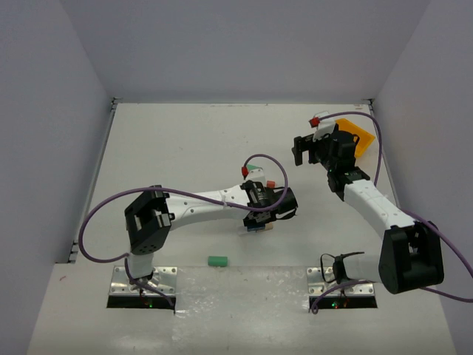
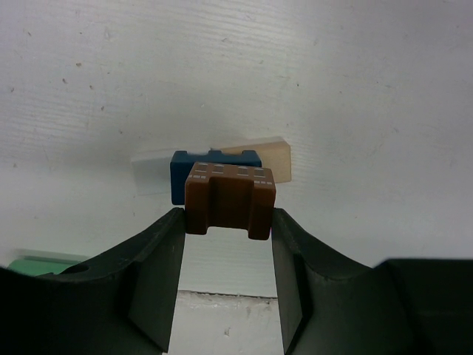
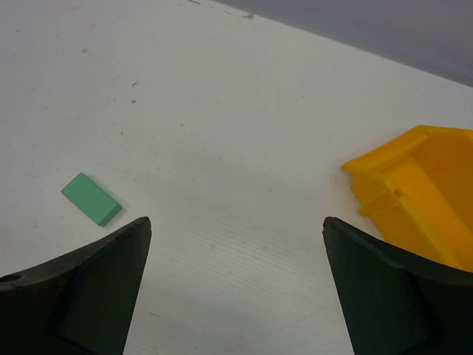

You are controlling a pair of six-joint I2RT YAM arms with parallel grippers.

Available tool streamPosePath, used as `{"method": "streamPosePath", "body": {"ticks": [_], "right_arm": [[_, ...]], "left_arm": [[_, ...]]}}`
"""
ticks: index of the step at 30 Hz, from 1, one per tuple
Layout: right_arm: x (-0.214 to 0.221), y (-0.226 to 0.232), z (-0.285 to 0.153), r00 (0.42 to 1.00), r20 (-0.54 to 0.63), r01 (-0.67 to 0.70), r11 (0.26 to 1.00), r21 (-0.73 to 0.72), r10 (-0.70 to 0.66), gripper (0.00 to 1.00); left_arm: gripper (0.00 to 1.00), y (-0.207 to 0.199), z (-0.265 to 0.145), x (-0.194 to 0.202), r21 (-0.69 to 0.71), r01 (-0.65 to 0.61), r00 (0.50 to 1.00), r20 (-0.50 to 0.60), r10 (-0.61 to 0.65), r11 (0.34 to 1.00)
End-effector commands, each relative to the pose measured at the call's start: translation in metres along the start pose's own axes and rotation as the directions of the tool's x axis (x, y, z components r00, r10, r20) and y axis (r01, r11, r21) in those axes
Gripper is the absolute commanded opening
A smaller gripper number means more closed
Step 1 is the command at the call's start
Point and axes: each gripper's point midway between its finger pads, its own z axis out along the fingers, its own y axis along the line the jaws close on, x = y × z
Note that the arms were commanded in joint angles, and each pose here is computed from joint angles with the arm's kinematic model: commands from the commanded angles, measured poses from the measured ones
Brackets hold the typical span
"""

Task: Build the wood block tower

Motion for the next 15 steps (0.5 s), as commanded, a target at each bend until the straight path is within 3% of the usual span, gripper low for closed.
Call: {"method": "streamPosePath", "body": {"ticks": [1,15], "right_arm": [[-0.014,-0.001,0.001,0.999,0.05,0.007,1.0,-0.002,-0.006,0.99],[-0.013,0.0,0.001,0.999,0.047,0.006,1.0,-0.01,-0.005,0.99]], "left_arm": [[0.0,-0.005,0.003,-0.008,0.006,0.012,1.0,0.006,-0.012,1.0],[0.0,-0.003,0.013,-0.005,-0.022,-0.002,1.0,-0.017,0.002,1.0]]}}
